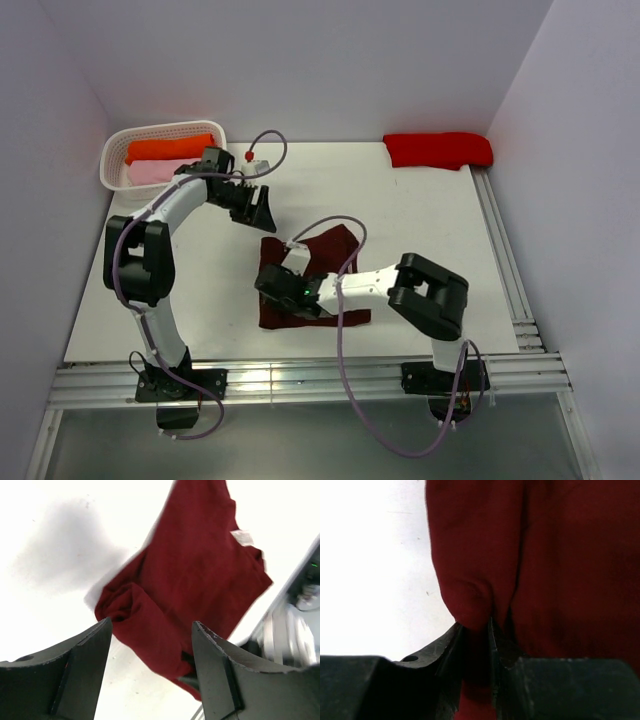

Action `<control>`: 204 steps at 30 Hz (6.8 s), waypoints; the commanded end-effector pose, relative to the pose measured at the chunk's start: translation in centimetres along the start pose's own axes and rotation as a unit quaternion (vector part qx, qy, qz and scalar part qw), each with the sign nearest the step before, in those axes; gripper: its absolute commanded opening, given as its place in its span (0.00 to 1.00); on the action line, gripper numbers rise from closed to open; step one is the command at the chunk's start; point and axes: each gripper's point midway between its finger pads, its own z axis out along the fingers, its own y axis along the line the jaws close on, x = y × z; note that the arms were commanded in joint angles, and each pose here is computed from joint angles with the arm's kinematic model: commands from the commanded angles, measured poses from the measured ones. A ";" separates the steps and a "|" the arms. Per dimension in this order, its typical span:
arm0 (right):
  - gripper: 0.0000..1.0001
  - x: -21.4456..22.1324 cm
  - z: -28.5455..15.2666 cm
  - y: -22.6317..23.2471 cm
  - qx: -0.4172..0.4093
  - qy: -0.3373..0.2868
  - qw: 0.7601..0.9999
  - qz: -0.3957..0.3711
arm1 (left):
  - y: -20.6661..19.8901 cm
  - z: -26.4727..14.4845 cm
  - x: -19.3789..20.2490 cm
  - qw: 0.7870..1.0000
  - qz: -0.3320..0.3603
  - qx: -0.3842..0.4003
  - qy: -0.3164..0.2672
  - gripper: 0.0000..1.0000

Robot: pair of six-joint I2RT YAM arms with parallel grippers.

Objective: Roll the t-shirts
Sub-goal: Roll the tshirt

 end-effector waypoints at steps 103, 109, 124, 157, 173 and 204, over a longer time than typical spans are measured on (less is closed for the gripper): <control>0.57 -2.7 2.6 2.8 0.134 -0.060 0.982 -0.122 | 3.7 4.6 5.7 0.991 -0.012 -0.117 0.062 0.16; 0.57 -1.4 2.6 0.0 0.180 -0.038 0.975 -0.124 | 3.6 4.6 5.8 0.991 -0.011 -0.116 0.063 0.24; 0.57 0.7 2.7 -3.5 0.255 0.004 0.954 -0.157 | 3.6 4.9 5.5 0.992 -0.009 -0.112 0.064 0.48; 0.15 -0.3 0.5 5.9 -0.237 0.038 0.966 0.096 | 1.6 -2.5 0.9 0.999 -0.027 -0.008 -0.044 0.69; 0.13 0.1 2.4 1.7 -0.186 0.053 0.962 0.191 | 5.2 -2.2 4.0 0.993 -0.027 -0.106 -0.042 0.71; 0.08 -2.7 4.6 0.5 -0.159 0.022 0.959 0.232 | 5.2 0.8 7.3 0.996 -0.040 -0.083 0.015 0.84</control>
